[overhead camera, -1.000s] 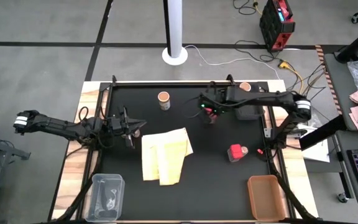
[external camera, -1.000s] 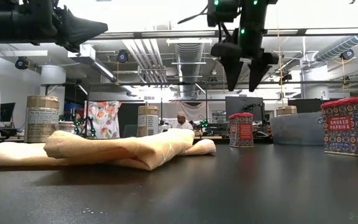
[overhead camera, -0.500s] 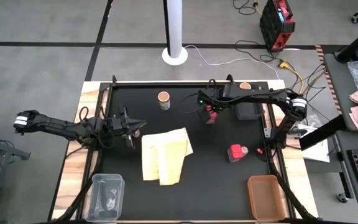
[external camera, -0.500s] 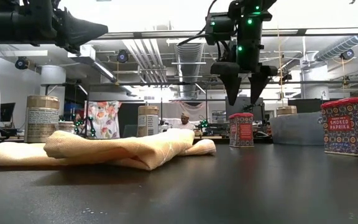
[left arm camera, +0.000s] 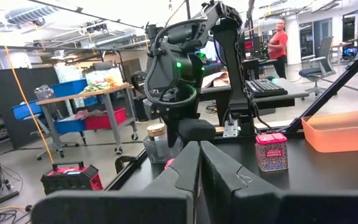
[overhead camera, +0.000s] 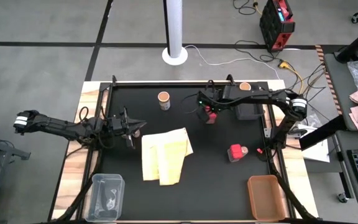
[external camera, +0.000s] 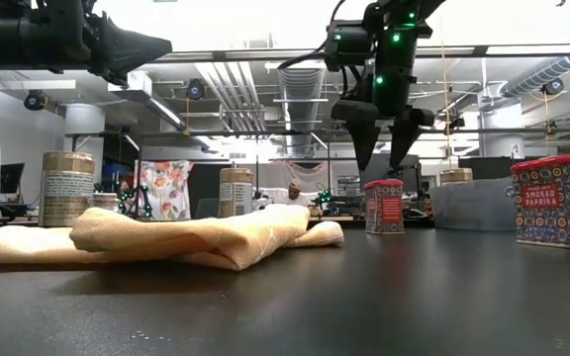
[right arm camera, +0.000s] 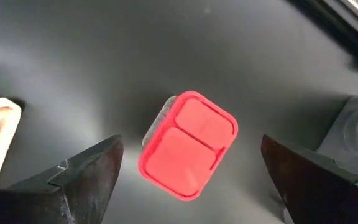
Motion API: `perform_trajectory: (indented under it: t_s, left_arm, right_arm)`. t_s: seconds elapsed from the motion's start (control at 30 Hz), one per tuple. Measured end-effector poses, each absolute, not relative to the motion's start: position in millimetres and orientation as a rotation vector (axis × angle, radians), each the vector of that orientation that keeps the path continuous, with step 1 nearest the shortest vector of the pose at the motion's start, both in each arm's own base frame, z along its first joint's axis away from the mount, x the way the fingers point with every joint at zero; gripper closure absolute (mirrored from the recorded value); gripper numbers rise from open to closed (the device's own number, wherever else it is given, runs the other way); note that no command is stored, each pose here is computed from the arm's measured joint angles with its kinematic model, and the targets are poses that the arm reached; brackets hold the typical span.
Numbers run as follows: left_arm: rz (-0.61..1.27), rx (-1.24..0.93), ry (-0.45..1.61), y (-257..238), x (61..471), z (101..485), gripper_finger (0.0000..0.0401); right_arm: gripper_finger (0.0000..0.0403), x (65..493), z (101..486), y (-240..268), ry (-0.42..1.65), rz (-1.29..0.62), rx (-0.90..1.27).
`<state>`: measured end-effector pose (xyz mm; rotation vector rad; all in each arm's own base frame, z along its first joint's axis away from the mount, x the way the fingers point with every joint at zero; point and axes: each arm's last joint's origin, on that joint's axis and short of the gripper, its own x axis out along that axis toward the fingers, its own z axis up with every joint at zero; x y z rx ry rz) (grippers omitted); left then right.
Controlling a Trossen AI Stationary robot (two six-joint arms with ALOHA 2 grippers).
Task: Sort spices by type
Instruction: Put the top red spice can into the transparent bin
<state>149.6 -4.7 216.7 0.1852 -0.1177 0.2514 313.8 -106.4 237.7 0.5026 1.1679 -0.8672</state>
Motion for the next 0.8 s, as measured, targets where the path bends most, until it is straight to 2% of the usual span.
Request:
perform_trajectory:
  t_s: [0.3, 0.43, 0.57, 0.8]
  left_arm:
    - [0.246, 0.118, -0.126, -4.8, 149.6, 216.7, 0.0401]
    - [0.095, -0.047, -0.085, -12.2, 152.1, 210.3, 0.0401]
    - [-0.001, -0.219, 0.028, -22.7, 156.2, 197.7, 0.0401]
    - [-0.004, -0.311, 0.100, -27.9, 168.0, 196.5, 0.0401]
  right_arm:
    - [0.0029, 314.5, 244.0, -93.9, 1.174, -0.853, 0.295]
    - [0.0029, 313.3, 249.5, -70.3, 1.164, -0.805, 0.135]
    - [0.0029, 314.2, 257.2, -42.5, 1.076, -0.727, 0.080]
    - [0.0029, 308.4, 276.8, -8.2, 0.888, -0.619, 0.025]
